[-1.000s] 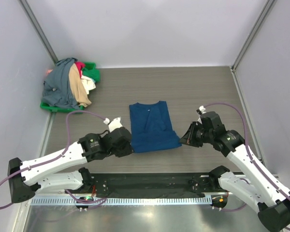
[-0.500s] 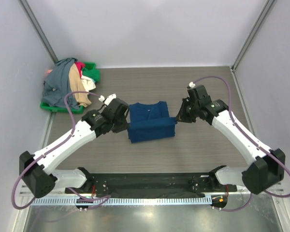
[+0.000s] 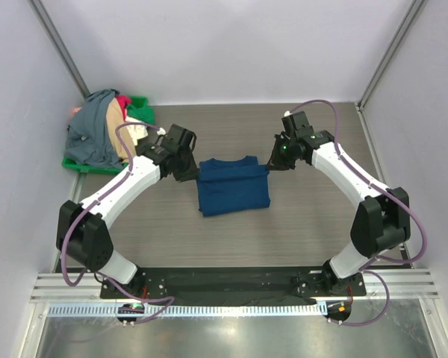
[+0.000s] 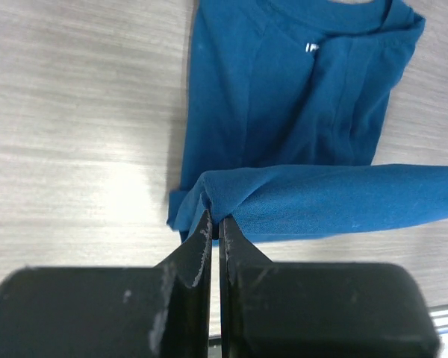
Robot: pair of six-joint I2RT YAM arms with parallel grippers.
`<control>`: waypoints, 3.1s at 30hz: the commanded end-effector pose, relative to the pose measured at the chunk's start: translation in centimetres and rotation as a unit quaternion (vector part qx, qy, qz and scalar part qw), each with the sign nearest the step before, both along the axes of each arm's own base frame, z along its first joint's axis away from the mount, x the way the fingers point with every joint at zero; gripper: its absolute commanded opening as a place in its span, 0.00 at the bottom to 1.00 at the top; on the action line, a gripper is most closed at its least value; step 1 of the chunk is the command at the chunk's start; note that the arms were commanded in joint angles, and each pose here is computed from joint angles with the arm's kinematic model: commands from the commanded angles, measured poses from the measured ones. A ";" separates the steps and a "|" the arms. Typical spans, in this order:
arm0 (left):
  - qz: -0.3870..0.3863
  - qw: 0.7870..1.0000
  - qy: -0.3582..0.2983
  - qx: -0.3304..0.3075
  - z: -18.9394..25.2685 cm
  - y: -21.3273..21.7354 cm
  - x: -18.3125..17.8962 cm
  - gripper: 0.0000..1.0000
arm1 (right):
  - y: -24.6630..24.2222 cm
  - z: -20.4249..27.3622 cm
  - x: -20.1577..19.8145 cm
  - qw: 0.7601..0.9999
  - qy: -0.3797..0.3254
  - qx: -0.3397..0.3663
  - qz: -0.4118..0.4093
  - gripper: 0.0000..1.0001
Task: Fold and stack the t-shirts
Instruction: Fold the tshirt, then neatly place the folded tshirt to the corner
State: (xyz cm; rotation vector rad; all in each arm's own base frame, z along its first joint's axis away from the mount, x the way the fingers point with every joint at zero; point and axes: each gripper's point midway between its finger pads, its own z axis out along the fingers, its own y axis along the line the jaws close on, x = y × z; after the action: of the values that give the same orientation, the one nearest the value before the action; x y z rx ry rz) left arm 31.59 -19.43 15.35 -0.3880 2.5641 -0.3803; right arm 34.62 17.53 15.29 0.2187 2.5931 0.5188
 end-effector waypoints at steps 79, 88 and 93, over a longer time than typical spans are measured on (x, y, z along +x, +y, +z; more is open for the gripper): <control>0.042 0.988 -0.128 0.080 4.1 13.9 -6.9 0.81 | -4.4 -10.6 12.2 0.992 0.044 -0.107 0.052 0.01; 0.039 0.987 -0.133 0.083 3.8 14.5 -8.6 0.81 | -17.2 -6.9 16.8 0.973 0.014 -0.220 -0.066 0.01; 0.020 0.989 -0.135 0.058 3.1 13.2 -8.5 0.81 | -22.8 -5.0 19.2 0.958 -0.012 -0.267 -0.102 0.01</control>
State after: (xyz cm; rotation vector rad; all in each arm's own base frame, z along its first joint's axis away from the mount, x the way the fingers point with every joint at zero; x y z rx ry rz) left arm 22.70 -5.51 18.00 -0.3635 2.3225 -0.2060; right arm 52.53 -1.99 8.10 0.3079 2.6001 -0.0958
